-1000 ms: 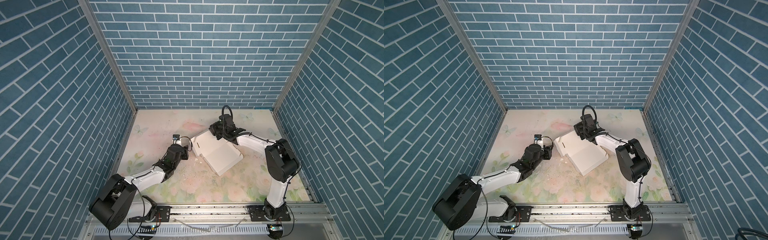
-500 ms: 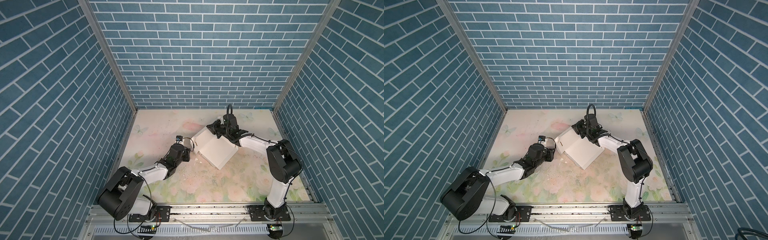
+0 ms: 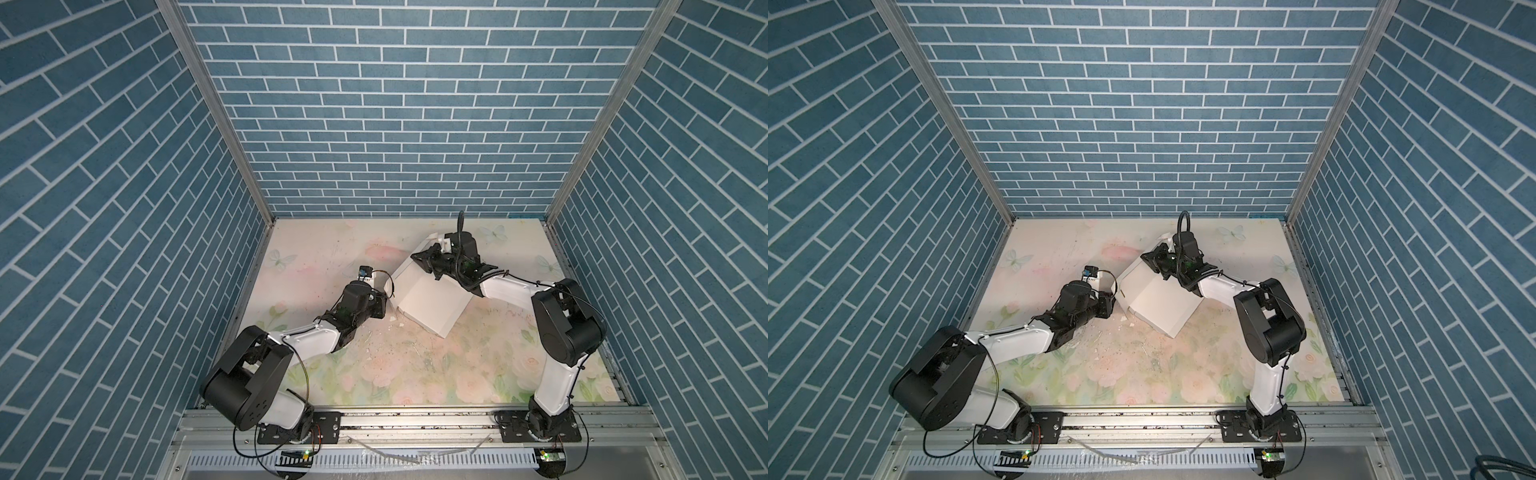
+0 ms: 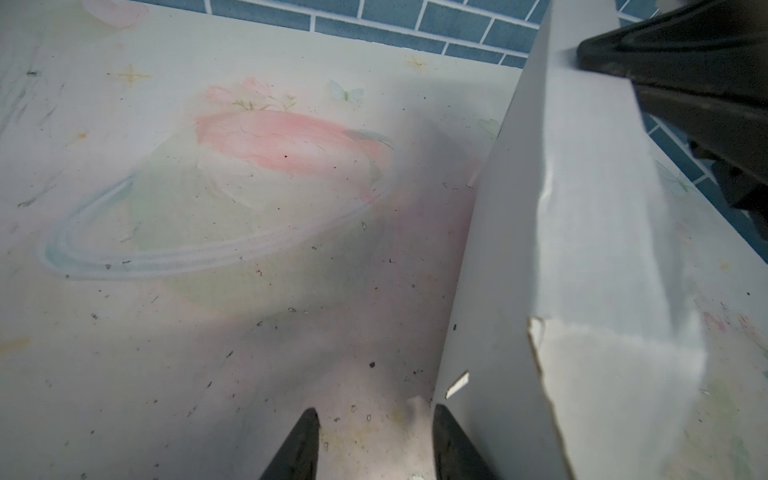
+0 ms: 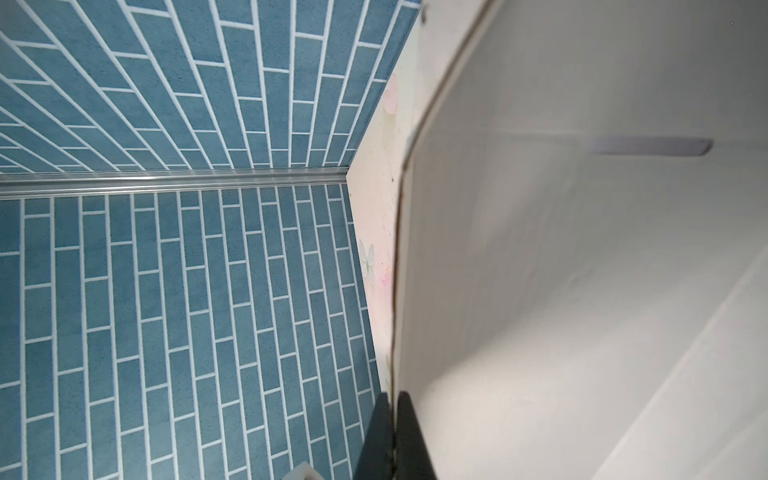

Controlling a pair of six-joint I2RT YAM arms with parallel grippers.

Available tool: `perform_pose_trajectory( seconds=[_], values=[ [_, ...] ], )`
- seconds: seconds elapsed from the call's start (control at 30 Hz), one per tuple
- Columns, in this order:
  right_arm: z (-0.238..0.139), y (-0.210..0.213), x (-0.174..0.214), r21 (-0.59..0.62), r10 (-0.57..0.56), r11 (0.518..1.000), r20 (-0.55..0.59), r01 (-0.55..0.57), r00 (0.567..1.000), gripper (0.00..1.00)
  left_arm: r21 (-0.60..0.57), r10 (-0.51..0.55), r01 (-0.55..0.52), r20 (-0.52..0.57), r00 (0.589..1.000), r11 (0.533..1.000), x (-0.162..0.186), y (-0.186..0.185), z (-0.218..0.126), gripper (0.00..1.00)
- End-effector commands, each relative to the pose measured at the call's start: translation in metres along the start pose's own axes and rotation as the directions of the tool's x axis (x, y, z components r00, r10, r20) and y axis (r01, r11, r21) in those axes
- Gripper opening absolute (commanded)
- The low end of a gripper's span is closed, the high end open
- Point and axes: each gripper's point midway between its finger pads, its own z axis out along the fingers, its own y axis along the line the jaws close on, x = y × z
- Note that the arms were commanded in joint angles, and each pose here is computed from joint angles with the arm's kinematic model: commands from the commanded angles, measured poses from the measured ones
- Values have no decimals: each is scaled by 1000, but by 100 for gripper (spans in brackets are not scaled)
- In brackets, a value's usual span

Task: Fold the paper box

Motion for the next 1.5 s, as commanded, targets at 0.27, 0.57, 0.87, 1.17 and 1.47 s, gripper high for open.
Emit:
perform_pose_trajectory(
  seconds=[0.27, 0.57, 0.87, 1.17, 1.47],
  values=[
    [-4, -6, 4, -31, -85, 996, -28, 84, 996, 2, 64, 32, -31, -9, 999, 997, -6, -14, -7, 43],
    [-7, -15, 2, -48, -89, 995, -37, 88, 995, 2, 59, 46, -44, -44, 998, 997, 6, -18, -17, 44],
    [-11, -22, -7, -115, -102, 989, -47, 96, 994, 1, 53, 59, -55, -67, 996, 997, 13, -24, -20, 44],
    [-11, -28, -9, -124, -99, 988, -68, 90, 993, 1, 77, 71, -67, -57, 996, 995, 10, -41, -14, 45],
    [-14, -25, -11, -125, -101, 988, -63, 92, 993, 0, 103, 103, -97, -50, 993, 990, 3, -55, -11, 44]
  ],
)
